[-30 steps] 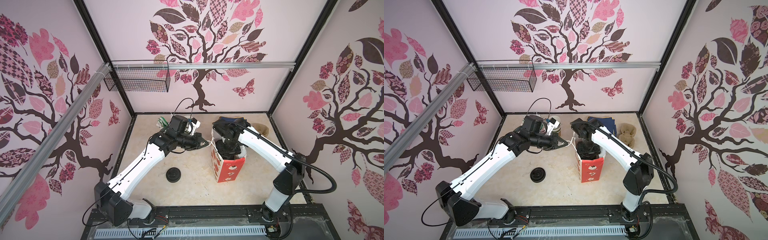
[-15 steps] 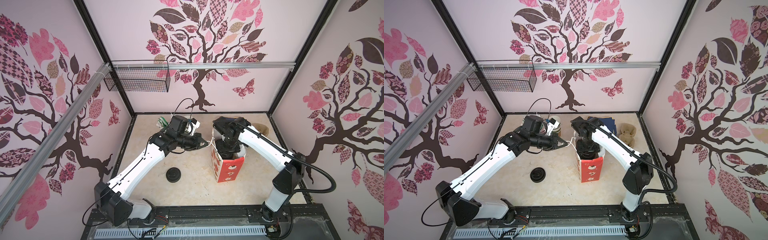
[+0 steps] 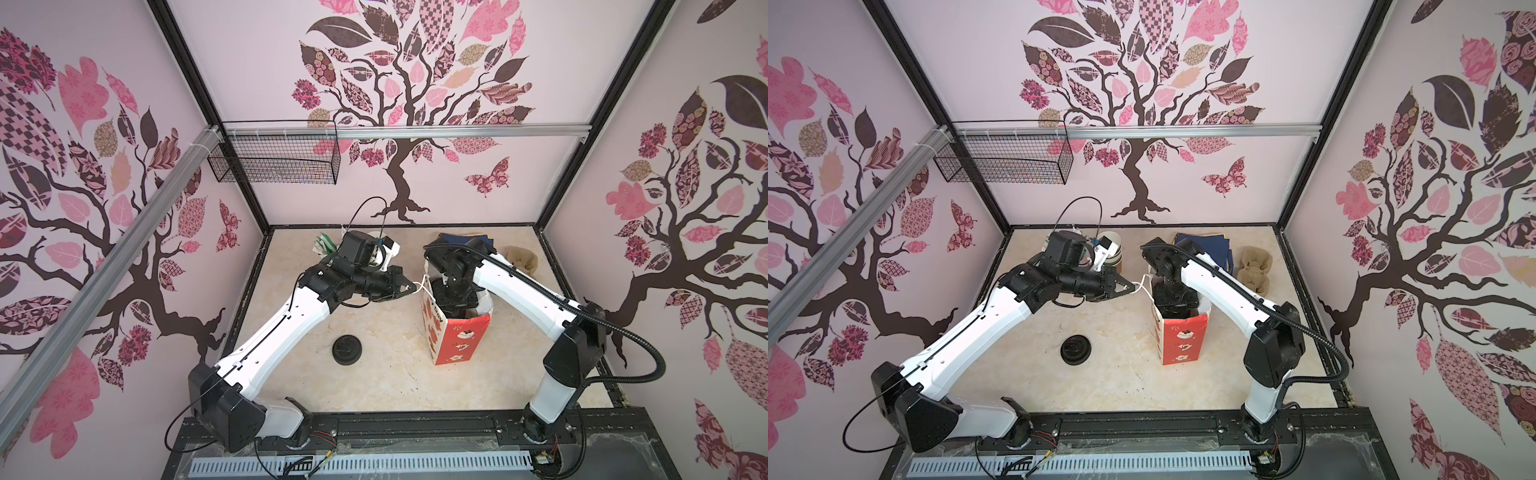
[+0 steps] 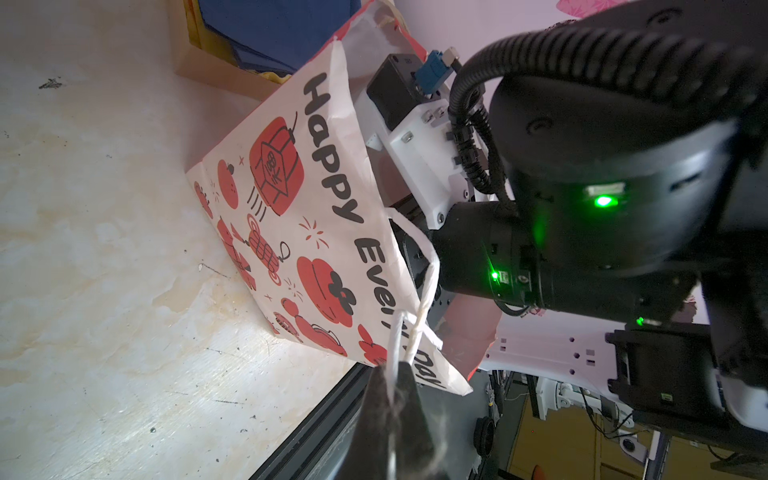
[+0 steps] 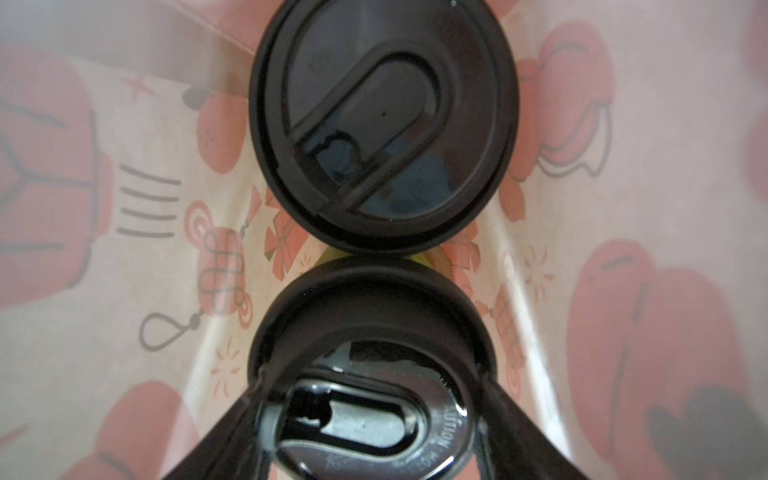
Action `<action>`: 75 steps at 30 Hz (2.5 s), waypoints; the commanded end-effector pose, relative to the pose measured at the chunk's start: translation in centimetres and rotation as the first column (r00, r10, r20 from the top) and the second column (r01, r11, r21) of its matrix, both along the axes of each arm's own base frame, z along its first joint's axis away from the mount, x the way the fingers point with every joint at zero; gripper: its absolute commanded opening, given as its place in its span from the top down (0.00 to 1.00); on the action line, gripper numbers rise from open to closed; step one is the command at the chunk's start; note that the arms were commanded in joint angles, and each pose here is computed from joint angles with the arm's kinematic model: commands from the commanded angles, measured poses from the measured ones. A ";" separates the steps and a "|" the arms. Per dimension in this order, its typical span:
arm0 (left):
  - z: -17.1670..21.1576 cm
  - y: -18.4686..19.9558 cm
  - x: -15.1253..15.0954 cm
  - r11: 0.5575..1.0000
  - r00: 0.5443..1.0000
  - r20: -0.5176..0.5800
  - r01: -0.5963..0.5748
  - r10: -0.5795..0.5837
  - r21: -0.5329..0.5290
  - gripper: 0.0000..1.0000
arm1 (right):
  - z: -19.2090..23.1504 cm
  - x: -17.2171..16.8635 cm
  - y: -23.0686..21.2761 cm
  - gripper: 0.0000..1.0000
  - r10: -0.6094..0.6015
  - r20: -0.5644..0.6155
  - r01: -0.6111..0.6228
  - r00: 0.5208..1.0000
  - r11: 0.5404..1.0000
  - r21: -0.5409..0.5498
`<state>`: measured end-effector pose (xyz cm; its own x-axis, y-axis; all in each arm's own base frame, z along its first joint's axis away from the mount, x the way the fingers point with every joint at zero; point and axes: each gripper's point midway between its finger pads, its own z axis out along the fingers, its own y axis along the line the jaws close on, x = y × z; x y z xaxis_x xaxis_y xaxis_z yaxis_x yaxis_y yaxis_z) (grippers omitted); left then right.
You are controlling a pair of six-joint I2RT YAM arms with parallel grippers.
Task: Pack the takeout coffee
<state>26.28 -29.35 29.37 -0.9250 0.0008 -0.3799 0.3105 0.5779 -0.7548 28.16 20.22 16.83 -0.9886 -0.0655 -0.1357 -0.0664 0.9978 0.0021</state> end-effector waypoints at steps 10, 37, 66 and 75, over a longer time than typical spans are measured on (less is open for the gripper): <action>0.1 0.3 -0.2 1.000 1.000 0.023 0.005 -0.005 0.007 1.00 | -1.3 0.0 -0.7 0.32 -0.026 -0.045 0.024 0.999 0.999 -0.045; -0.3 0.3 0.2 1.000 1.000 0.016 -0.010 0.010 0.021 1.00 | 0.2 -2.2 -1.1 0.31 -0.022 -0.104 0.021 0.994 1.000 -0.014; -0.4 0.2 0.4 1.000 1.000 0.015 -0.015 0.014 0.025 1.00 | 1.5 -2.2 -1.4 0.31 -0.019 -0.083 0.018 0.996 1.000 -0.017; -0.5 0.2 0.4 1.000 1.000 0.012 -0.012 0.012 0.024 1.00 | 1.6 -3.1 -1.4 0.31 -0.021 -0.111 0.021 0.994 1.000 0.003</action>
